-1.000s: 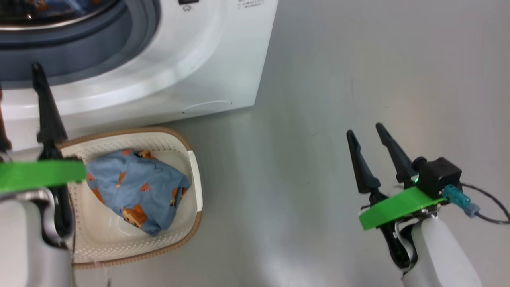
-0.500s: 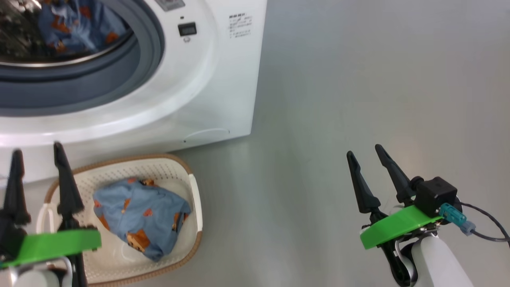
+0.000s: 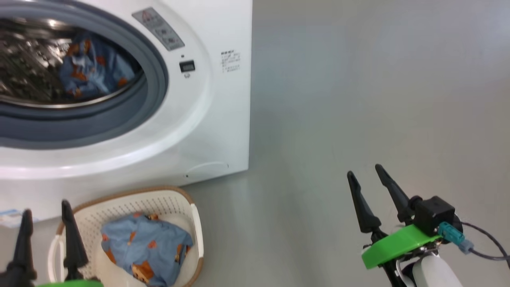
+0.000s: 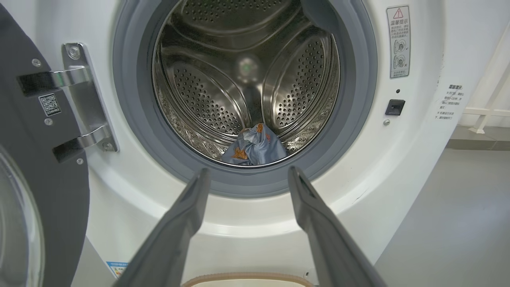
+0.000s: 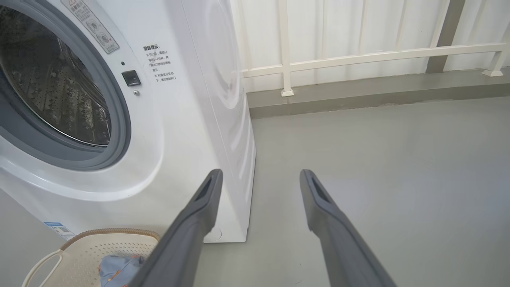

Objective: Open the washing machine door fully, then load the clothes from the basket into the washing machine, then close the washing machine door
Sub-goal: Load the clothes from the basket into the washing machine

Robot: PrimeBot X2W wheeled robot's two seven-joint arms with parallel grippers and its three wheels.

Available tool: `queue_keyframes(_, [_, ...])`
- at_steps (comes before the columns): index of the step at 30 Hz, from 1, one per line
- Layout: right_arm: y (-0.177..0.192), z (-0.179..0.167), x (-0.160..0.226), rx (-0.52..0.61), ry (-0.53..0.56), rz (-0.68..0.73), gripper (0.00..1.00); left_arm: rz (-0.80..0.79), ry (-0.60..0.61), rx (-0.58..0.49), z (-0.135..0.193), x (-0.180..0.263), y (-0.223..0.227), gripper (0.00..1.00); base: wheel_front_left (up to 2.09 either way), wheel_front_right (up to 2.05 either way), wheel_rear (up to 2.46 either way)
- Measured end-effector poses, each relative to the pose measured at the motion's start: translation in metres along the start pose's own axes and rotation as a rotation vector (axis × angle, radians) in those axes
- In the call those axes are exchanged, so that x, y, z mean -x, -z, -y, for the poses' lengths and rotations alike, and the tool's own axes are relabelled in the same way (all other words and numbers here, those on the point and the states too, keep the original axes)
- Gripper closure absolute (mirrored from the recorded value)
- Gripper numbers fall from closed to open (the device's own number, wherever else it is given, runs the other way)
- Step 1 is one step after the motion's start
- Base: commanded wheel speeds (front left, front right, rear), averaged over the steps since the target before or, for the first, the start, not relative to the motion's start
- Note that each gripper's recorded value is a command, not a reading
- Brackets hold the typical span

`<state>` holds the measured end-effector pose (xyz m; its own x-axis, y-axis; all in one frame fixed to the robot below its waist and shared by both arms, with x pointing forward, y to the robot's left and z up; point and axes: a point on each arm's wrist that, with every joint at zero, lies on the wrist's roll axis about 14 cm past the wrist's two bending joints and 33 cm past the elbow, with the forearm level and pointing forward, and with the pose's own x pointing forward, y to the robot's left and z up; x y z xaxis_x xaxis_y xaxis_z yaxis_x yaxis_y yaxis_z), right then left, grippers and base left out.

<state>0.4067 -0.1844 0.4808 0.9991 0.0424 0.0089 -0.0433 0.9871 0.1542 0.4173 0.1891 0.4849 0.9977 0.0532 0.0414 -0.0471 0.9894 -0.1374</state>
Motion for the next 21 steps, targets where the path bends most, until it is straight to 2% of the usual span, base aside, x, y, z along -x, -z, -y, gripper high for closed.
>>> queue_keyframes(10, [-0.026, -0.001, 0.020, 0.031, 0.000, 0.071, 0.00, -0.014, -0.001, -0.001, 0.004, 0.034, -0.004, 0.00, 0.00, 0.00, 0.00])
queue_keyframes(21, [-0.032, -0.003, 0.034, 0.029, 0.000, 0.088, 0.00, -0.015, -0.047, -0.009, -0.001, 0.055, -0.008, 0.00, 0.00, 0.00, 0.00])
